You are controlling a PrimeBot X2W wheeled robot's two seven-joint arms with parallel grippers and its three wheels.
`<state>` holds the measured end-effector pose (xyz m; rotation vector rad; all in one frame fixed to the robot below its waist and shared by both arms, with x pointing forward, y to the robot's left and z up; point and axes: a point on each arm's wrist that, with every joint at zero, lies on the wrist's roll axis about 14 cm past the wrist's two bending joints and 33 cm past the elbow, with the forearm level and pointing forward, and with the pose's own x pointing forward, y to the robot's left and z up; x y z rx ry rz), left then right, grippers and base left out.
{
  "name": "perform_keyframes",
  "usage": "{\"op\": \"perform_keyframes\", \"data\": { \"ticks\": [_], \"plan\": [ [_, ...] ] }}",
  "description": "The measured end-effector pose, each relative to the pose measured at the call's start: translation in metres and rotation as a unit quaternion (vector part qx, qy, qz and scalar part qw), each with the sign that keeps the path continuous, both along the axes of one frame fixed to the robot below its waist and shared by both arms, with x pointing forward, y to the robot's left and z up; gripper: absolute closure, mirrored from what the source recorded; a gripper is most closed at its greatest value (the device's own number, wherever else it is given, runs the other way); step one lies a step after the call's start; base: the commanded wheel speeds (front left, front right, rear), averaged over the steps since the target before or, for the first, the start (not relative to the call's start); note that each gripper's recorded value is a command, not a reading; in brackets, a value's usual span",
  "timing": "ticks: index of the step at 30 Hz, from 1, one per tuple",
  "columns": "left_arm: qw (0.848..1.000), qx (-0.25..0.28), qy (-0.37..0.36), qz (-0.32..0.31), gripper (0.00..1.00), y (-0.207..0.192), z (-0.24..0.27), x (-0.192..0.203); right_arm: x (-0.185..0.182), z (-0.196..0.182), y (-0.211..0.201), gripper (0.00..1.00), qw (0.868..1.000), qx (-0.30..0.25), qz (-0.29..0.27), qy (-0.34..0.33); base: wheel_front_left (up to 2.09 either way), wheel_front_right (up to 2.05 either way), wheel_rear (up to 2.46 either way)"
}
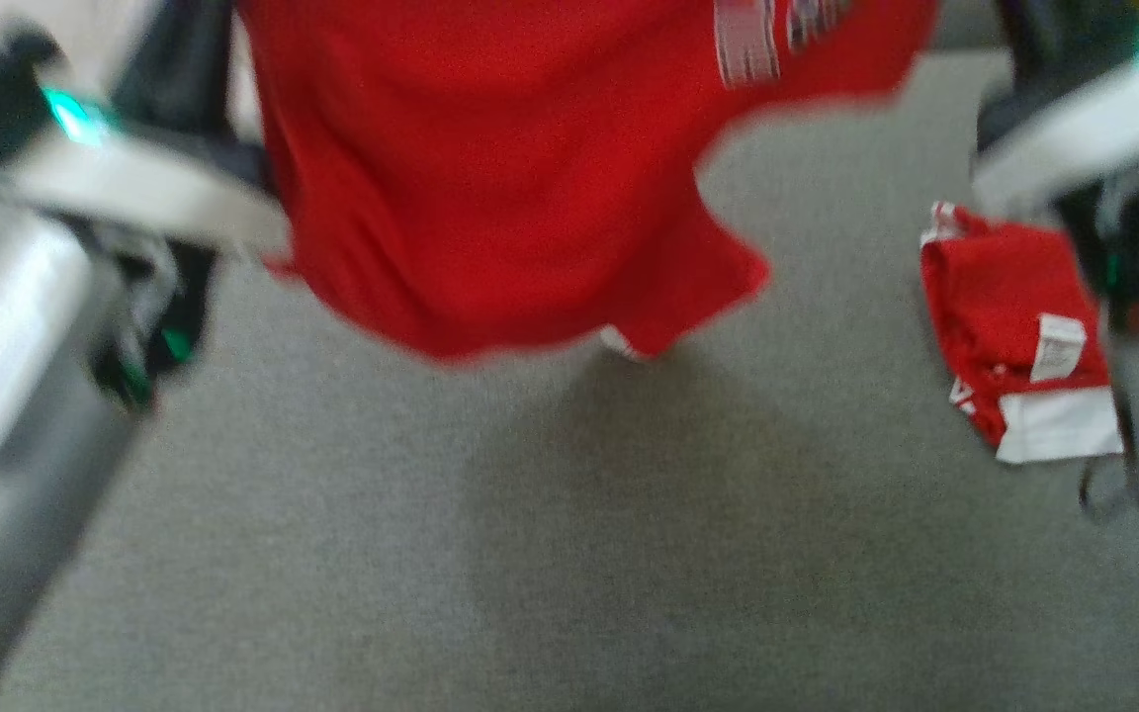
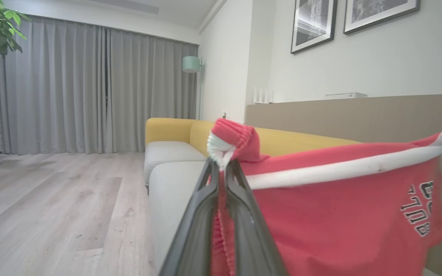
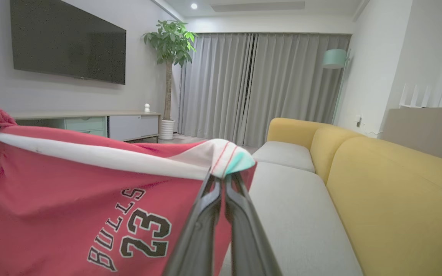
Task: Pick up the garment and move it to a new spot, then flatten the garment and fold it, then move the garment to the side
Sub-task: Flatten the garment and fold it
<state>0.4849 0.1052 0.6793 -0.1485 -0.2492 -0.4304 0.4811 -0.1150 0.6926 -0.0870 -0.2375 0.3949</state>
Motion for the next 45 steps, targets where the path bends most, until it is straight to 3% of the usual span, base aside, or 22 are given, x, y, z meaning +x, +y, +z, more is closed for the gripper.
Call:
{"op": "perform_keyframes", "data": {
  "ticks": [10, 16, 22, 29, 36, 45],
  "plan": [
    [0.998, -0.024, -0.059, 0.026, 1.0, 0.011, 0.028, 0.125, 0.123, 0.016, -0.001, 1.0, 0.998, -0.007, -0.034, -0.049, 0.0, 0.0, 0.0],
    [0.999, -0.042, -0.016, 0.014, 1.0, -0.001, -0.012, 0.148, 0.149, -0.047, -0.008, 1.0, 0.999, -0.022, -0.048, 0.002, 0.0, 0.0, 0.0],
    [0.996, -0.036, 0.082, 0.011, 1.0, -0.005, -0.096, 0.125, 0.133, -0.138, -0.007, 1.0, 0.992, -0.051, -0.044, 0.105, 0.0, 0.0, 0.0],
    [0.985, -0.007, 0.17, -0.011, 1.0, -0.013, -0.179, 0.064, 0.083, -0.225, -0.017, 1.0, 0.968, -0.097, -0.03, 0.229, 0.0, 0.0, 0.0],
    [0.981, 0.024, 0.189, -0.045, 1.0, -0.021, -0.201, 0.006, 0.042, -0.242, -0.03, 1.0, 0.951, -0.115, -0.015, 0.286, 0.0, 0.0, 0.0],
    [0.976, 0.02, 0.208, -0.064, 1.0, -0.03, -0.213, -0.054, -0.011, -0.243, -0.046, 1.0, 0.932, -0.133, 0.005, 0.336, 0.0, 0.0, 0.0]
  ]
}}
